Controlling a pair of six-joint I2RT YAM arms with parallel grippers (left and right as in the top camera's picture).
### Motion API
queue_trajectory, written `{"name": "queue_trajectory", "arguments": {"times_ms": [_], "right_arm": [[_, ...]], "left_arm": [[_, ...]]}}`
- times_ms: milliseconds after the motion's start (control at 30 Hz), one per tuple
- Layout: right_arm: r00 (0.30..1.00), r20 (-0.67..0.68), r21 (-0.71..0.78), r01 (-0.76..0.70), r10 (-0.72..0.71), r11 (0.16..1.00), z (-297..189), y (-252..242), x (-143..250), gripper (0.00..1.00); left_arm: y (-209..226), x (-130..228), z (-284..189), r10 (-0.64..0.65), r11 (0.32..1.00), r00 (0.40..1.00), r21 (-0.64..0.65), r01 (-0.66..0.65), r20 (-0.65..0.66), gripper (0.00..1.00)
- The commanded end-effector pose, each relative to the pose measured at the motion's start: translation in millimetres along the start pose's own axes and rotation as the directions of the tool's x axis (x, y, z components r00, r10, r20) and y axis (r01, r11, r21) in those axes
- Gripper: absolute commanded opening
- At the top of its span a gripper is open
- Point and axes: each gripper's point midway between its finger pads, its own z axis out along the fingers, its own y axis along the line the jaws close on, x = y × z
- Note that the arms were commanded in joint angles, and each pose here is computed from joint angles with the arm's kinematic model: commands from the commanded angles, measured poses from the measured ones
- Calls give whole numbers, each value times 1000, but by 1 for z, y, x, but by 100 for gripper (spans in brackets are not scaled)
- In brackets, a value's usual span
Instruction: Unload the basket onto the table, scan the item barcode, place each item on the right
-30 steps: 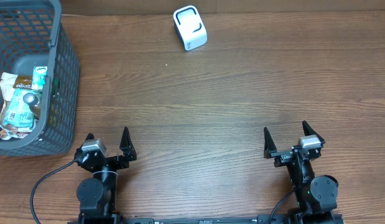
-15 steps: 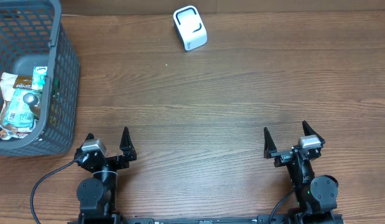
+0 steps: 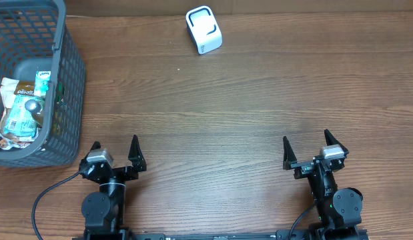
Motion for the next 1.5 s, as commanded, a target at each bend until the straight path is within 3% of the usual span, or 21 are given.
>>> {"name": "queue_trajectory", "arguments": {"times_ms": [0,200,233,433,600,900,1033,1267,1467], "right_arm": [[1000,-2,12,4,-4,1000,0,-2,3,100],[1000,-2,12,3,-3,1000,0,-2,3,100],[1000,-2,12,4,-4,1000,0,-2,3,100],[1000,-2,12,3,-3,1000,0,-2,3,100],[1000,-2,12,3,-3,1000,0,-2,3,100],[1000,-2,12,3,-3,1000,0,-2,3,100],[1000,-2,12,4,-4,1000,0,-2,3,100],[1000,-2,12,4,-4,1000,0,-2,3,100],[1000,-2,12,3,-3,1000,0,-2,3,100]], "left_arm": [[-30,-37,-7,20,989,996,146,-33,89,100],[-62,-127,-41,8,965,960,249,-80,278,100],[-72,-158,-58,1,957,939,272,-101,343,99],[-87,-231,-108,-19,947,870,289,-143,492,100],[-104,-263,-145,-25,920,840,341,-193,542,100],[-113,-291,-181,-21,914,850,354,-196,527,100],[-116,-304,-177,-12,918,882,355,-177,471,100],[-134,-307,-134,40,910,989,404,-93,139,100],[-141,-289,-95,112,913,973,408,-21,-200,100]]}}
